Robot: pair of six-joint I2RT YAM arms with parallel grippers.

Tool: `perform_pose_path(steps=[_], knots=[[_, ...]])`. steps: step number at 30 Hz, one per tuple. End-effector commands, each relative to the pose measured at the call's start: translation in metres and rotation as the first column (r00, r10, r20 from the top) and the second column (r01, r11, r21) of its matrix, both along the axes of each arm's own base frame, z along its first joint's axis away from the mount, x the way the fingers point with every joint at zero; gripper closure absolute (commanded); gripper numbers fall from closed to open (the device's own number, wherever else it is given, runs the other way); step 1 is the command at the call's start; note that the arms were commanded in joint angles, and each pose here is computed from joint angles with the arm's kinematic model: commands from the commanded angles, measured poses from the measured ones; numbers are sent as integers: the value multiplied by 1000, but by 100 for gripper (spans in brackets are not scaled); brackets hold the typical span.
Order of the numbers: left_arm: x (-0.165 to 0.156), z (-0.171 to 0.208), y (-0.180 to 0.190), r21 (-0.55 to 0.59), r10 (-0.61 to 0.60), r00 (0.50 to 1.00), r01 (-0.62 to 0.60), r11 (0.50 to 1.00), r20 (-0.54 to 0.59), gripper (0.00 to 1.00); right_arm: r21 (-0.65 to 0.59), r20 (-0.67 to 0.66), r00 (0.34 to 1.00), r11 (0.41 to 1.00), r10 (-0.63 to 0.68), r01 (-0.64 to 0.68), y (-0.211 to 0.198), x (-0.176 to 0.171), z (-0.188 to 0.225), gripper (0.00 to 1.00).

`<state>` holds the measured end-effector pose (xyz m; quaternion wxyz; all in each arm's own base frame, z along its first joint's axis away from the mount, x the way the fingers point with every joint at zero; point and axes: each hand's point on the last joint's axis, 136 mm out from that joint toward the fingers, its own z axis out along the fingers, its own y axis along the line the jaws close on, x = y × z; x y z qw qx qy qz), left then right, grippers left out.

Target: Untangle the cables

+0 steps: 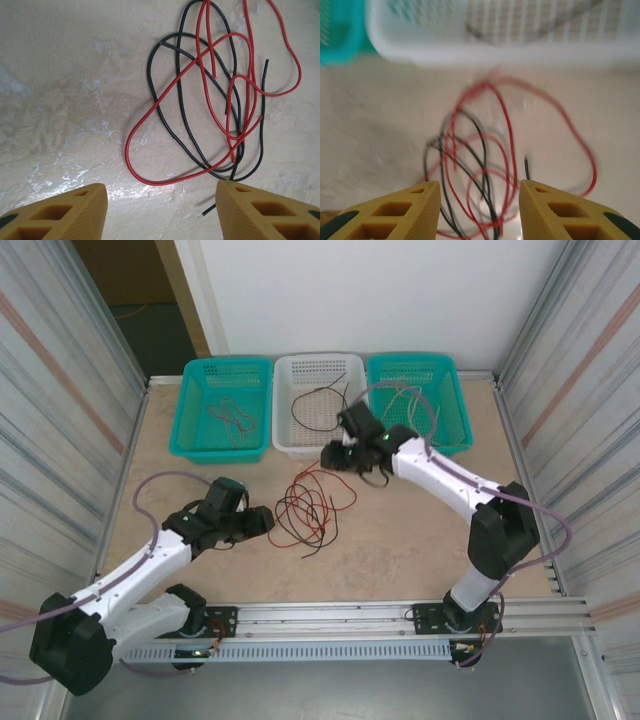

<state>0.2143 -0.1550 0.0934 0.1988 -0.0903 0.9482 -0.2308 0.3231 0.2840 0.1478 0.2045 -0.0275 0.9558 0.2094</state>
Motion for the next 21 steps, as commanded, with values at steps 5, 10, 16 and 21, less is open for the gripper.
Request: perform_pose_path(steps=[5, 10, 16, 21], knots=[[2, 5, -6, -42, -1, 1000, 1, 999, -11, 47, -82, -40, 999, 997, 3, -6, 29, -37, -57, 58], [-8, 1, 5, -21, 30, 999, -30, 999, -16, 50, -140, -75, 997, 990, -6, -5, 50, -46, -77, 66], [-13, 8, 10, -41, 40, 999, -39, 998, 11, 51, -159, -127, 988, 985, -86, 66, 58, -48, -103, 67], [-13, 10, 9, -50, 37, 999, -36, 998, 21, 51, -168, -163, 983, 984, -79, 51, 68, -48, -120, 70]])
